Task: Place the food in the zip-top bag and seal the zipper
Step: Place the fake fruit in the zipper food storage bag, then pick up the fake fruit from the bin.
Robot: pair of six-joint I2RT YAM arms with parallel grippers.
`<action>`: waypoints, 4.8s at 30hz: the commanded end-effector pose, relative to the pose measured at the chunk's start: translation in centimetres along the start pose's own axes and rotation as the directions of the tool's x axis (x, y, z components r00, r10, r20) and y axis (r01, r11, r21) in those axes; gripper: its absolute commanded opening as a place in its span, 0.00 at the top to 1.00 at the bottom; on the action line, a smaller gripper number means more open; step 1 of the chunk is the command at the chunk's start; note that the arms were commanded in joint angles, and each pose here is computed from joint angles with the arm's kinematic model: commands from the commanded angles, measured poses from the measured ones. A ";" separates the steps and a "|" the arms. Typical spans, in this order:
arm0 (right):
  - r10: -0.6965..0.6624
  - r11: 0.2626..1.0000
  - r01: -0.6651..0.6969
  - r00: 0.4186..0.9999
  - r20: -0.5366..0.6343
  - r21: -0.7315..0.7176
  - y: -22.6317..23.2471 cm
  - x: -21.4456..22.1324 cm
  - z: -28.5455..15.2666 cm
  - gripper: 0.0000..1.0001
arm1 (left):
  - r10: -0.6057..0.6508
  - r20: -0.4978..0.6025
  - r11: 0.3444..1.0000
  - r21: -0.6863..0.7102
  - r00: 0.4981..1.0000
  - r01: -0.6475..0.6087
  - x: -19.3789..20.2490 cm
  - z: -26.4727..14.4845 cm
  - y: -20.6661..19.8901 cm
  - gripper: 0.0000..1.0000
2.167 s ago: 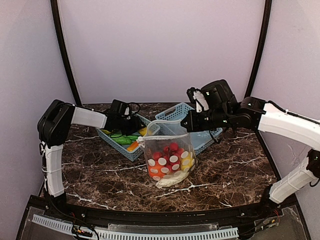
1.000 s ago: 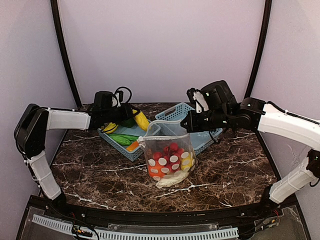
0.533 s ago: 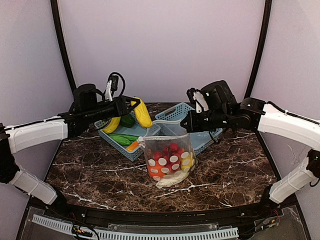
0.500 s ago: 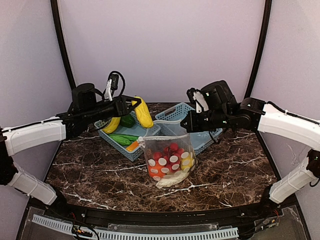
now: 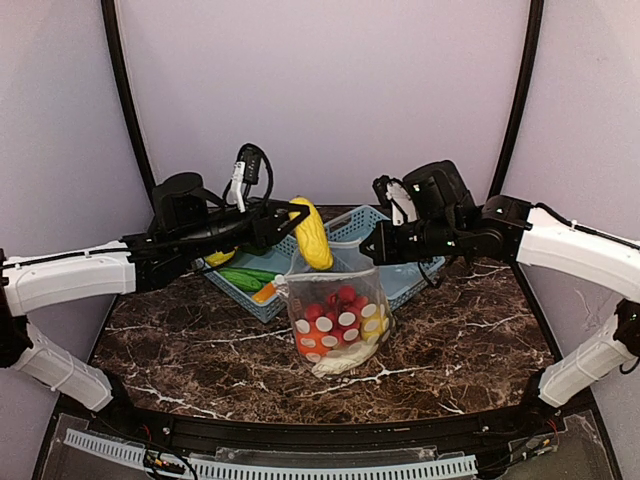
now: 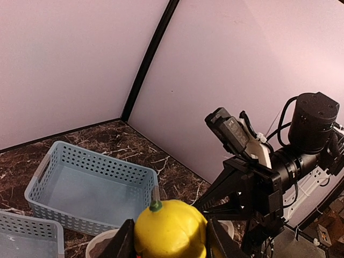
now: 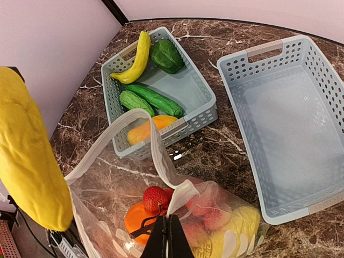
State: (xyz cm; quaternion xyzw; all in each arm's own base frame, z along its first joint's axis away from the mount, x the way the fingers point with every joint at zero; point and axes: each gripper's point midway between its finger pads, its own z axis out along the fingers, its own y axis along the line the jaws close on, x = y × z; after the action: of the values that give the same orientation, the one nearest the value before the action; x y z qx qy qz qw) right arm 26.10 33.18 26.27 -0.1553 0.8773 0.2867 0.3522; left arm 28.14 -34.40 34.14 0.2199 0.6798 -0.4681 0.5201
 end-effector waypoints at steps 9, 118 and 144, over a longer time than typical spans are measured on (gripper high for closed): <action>0.015 0.999 -0.011 0.997 0.081 -0.053 0.9 -1.9 -1.4 1.00 | 0.059 -0.066 0.996 0.077 0.996 -0.054 4.4 5.0 -2.6 0.80; 0.011 0.998 -0.003 0.994 0.110 -0.070 1.2 -2.5 -3.0 1.00 | -0.301 -0.690 0.918 -0.397 0.658 0.003 18.2 -3.2 20.9 0.46; 0.012 0.997 -0.004 0.994 0.104 -0.076 1.5 -2.6 -2.5 1.00 | -0.315 -0.759 0.924 -0.383 0.570 0.000 23.3 -2.6 20.1 0.47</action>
State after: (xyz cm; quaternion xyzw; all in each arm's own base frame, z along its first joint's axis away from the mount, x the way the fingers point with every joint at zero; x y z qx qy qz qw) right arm 25.30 32.36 27.95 -0.1526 0.8646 0.3072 0.3672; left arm 35.37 -26.96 6.25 0.2426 0.9242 -0.2481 0.1593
